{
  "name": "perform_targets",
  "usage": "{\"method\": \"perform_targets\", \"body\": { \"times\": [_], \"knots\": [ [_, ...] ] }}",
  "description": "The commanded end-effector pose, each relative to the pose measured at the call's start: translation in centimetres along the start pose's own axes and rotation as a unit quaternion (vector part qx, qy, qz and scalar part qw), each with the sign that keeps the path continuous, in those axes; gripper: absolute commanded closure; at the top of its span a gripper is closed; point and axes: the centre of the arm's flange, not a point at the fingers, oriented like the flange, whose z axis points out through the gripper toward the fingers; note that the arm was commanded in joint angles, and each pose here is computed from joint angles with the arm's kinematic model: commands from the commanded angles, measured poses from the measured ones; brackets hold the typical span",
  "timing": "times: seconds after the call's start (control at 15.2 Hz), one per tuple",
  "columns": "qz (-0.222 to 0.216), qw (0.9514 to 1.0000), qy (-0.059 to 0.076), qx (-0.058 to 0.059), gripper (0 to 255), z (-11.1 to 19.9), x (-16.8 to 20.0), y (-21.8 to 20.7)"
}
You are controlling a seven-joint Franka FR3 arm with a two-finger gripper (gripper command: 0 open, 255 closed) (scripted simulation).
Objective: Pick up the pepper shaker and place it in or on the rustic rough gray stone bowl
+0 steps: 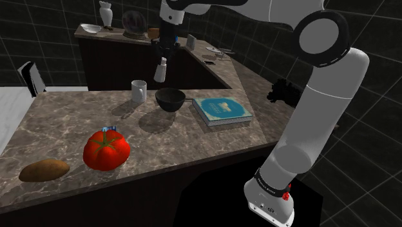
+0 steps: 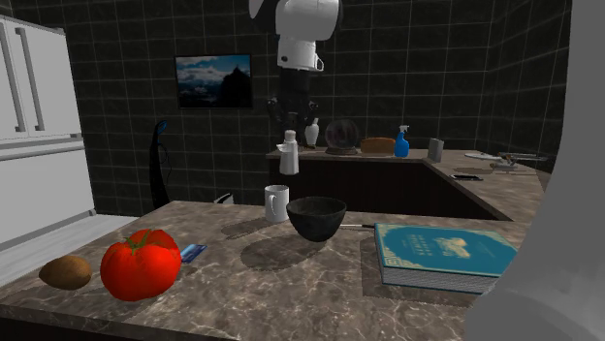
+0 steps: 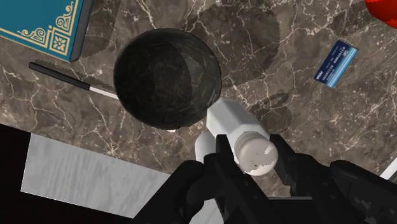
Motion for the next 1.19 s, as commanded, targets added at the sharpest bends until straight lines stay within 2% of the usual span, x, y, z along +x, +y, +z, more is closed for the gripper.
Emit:
{"method": "perform_targets", "body": {
  "times": [0.0, 0.26, 1.12],
  "knots": [
    [-0.001, 1.0, 0.0, 0.0, 255, -0.8, -0.2, 2.6],
    [-0.001, 1.0, 0.0, 0.0, 255, -2.2, -0.1, 7.0],
    [-0.001, 1.0, 0.0, 0.0, 255, 4.6, -0.7, 7.5]
  ]
}}
